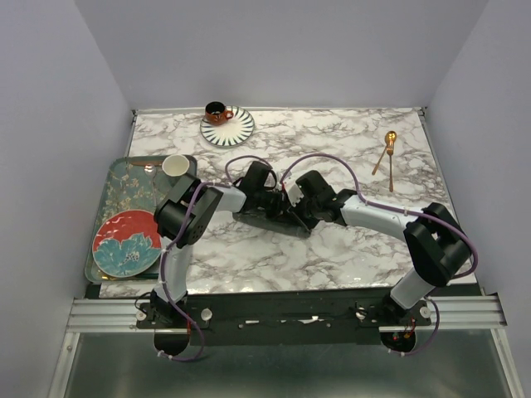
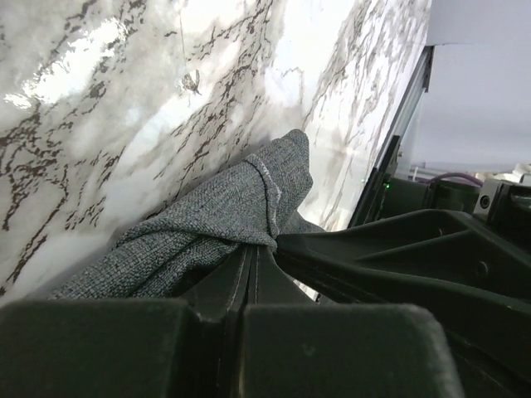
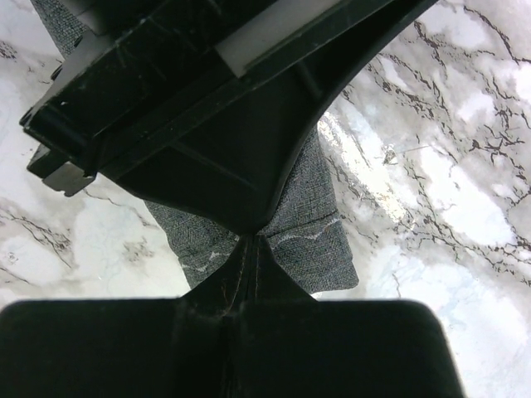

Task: Fold the napkin into a case and place the utensils inside
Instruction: Stuff the top corner of the smaller-rectangle-folded napkin into the folded napkin, then pick up the smaller rectangle-folded napkin from the center of the board.

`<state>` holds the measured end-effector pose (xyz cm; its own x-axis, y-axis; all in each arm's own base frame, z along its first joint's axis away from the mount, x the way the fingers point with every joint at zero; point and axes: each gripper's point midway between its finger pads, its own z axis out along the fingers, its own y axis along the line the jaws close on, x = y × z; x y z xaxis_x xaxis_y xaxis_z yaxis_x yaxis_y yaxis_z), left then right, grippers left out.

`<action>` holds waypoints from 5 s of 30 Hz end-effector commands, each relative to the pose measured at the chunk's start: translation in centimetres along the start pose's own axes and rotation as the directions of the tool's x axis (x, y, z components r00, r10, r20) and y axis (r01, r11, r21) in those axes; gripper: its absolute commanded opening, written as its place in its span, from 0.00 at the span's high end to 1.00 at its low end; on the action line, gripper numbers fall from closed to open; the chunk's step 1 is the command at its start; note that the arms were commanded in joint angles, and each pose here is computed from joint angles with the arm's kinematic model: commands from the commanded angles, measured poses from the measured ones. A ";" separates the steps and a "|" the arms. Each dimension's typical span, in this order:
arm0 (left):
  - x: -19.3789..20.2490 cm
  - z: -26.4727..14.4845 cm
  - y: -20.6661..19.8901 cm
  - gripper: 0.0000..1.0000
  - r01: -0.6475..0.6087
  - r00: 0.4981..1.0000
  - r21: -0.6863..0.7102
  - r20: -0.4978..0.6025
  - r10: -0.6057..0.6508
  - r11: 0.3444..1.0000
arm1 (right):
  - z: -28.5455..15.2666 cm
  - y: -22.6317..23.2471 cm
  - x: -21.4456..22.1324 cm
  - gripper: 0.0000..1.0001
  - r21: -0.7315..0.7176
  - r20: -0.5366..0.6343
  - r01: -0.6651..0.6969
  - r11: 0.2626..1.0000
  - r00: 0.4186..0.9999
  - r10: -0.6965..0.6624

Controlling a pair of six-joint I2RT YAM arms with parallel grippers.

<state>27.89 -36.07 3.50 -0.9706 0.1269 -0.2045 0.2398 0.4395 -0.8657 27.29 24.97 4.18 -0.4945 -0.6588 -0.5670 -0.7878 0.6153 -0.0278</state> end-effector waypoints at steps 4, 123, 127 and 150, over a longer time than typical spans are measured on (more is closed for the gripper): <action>-1.3 -2.1 -2.1 0.73 -0.033 0.996 0.060 0.086 0.028 0.998 | 0.6 0.0 1.4 0.99 -0.006 -0.070 0.037 0.999 0.997 -0.037; -0.1 -6.0 1.5 1.00 -0.986 -0.116 0.161 -0.405 0.907 -0.054 | 4.8 2.6 -5.2 0.86 -0.562 -0.130 -0.180 0.807 0.983 0.128; -0.6 -5.8 1.4 1.00 -0.989 -0.104 0.137 -0.407 0.908 -0.052 | 4.6 2.7 -5.3 0.88 -0.566 -0.123 -0.173 0.806 0.984 0.125; -3.1 -8.2 -4.8 0.62 -0.997 0.077 -0.051 -0.267 0.961 0.065 | 0.6 -2.5 -5.6 0.36 -0.521 -0.129 -0.206 0.828 0.978 0.163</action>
<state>28.62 -29.58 5.76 0.2008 0.7746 -0.5997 0.9796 -0.1566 0.1258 34.03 28.29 5.17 -0.6830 -0.5634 -0.4648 -0.7273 0.4663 0.5035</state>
